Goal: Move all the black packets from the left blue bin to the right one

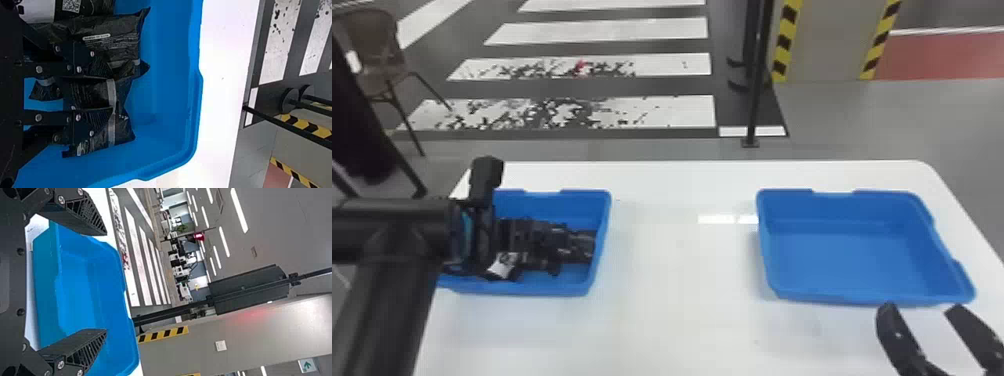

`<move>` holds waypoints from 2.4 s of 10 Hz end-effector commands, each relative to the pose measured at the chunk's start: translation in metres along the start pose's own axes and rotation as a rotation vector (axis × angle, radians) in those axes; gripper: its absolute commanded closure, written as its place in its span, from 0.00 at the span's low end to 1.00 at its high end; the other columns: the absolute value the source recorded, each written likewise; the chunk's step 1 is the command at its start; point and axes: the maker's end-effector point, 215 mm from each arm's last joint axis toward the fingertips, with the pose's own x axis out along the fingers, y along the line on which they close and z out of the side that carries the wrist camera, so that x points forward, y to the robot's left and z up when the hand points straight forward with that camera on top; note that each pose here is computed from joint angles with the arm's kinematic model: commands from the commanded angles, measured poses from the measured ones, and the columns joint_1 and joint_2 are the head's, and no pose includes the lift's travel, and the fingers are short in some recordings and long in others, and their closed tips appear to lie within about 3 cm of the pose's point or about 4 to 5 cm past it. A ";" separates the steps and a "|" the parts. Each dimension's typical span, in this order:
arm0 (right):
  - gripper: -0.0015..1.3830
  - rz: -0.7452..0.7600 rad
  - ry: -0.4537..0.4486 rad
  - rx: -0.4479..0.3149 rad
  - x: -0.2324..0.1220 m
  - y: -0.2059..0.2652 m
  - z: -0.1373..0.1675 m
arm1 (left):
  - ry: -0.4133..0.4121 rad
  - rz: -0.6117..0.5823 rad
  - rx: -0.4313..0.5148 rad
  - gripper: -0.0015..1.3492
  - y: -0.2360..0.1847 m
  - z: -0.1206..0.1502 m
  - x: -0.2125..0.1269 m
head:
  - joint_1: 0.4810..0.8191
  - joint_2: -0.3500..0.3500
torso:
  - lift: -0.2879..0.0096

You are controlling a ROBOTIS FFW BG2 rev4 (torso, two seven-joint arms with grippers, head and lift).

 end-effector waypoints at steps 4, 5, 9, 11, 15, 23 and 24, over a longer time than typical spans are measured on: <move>0.11 -0.003 -0.003 0.015 -0.006 0.001 0.003 | -0.105 -0.020 0.046 0.89 0.003 0.016 -0.019 | 0.63 0.63 | 0.50; 0.11 -0.002 -0.006 0.016 -0.006 0.002 0.005 | -0.139 -0.009 0.049 0.89 0.007 0.013 -0.039 | 0.63 0.63 | 0.50; 0.11 0.033 -0.019 0.041 -0.002 0.011 0.015 | -0.273 -0.211 0.066 0.89 -0.065 0.006 -0.089 | 0.63 0.66 | 0.50; 0.11 0.094 -0.012 0.063 0.009 0.026 0.018 | -0.321 -0.336 0.094 0.89 -0.118 0.003 -0.105 | 0.63 0.60 | 0.50; 0.12 0.299 0.088 0.315 0.039 0.099 -0.008 | -0.342 -0.527 0.119 0.89 -0.203 -0.010 -0.114 | 0.63 0.51 | 0.50; 0.12 0.537 0.184 0.538 0.058 0.200 -0.006 | -0.293 -0.709 0.173 0.89 -0.287 -0.017 -0.110 | 0.63 0.56 | 0.50; 0.12 0.574 0.198 0.565 0.056 0.217 -0.006 | -0.291 -0.716 0.176 0.89 -0.291 -0.016 -0.110 | 0.63 0.57 | 0.50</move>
